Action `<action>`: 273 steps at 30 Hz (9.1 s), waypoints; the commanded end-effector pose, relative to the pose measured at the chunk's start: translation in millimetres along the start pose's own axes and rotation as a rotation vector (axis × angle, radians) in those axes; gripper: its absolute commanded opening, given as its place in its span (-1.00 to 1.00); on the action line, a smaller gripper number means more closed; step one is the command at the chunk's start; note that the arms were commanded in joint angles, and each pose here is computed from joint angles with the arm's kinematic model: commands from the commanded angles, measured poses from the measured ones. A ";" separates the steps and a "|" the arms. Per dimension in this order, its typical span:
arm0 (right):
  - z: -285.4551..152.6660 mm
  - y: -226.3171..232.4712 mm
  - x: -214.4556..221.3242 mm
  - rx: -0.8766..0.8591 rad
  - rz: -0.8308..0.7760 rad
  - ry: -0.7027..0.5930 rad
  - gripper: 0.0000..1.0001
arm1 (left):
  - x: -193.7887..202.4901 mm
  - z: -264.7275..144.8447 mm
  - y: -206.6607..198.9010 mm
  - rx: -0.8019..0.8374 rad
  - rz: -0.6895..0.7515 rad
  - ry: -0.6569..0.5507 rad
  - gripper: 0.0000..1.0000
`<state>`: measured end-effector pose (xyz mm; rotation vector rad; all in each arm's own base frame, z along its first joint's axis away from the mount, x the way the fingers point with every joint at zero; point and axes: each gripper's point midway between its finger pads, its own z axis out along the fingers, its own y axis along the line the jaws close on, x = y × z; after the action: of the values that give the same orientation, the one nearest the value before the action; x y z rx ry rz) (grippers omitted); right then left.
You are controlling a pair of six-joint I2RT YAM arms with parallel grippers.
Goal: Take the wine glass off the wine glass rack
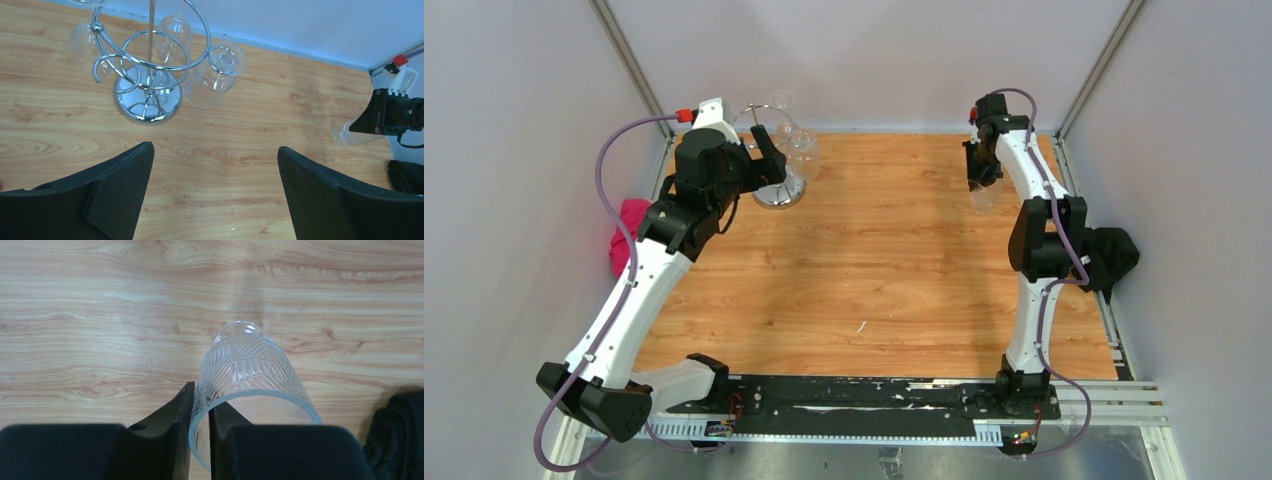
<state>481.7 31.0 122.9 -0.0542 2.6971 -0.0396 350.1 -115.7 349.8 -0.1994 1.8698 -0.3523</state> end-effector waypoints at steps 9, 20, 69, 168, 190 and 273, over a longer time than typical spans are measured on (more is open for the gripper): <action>13.9 4.0 -1.9 -0.087 0.039 -0.018 -1.00 | 5.1 6.4 -4.5 0.019 -0.003 0.004 1.00; 25.1 5.5 10.4 -0.092 0.056 0.025 -1.00 | 8.2 9.6 -4.6 0.019 -0.003 0.011 1.00; -197.2 221.2 -53.9 -1.035 -0.010 -0.306 -0.30 | 9.8 5.5 -1.2 0.011 -0.015 0.003 1.00; -167.5 362.8 -83.0 -1.484 0.149 -0.157 -0.31 | 0.8 -17.2 15.5 -0.038 0.048 -0.038 1.00; -147.0 368.3 -101.5 -1.491 0.212 -0.134 -0.30 | -0.6 -20.7 19.9 -0.055 0.059 -0.047 1.00; -128.6 405.4 -77.4 -1.479 0.219 -0.029 -0.59 | -6.0 -33.4 31.4 -0.093 0.094 -0.076 1.00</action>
<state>496.5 426.6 261.4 -0.1583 2.0453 1.8740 325.6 -83.2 354.9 -0.1896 1.8197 -0.2095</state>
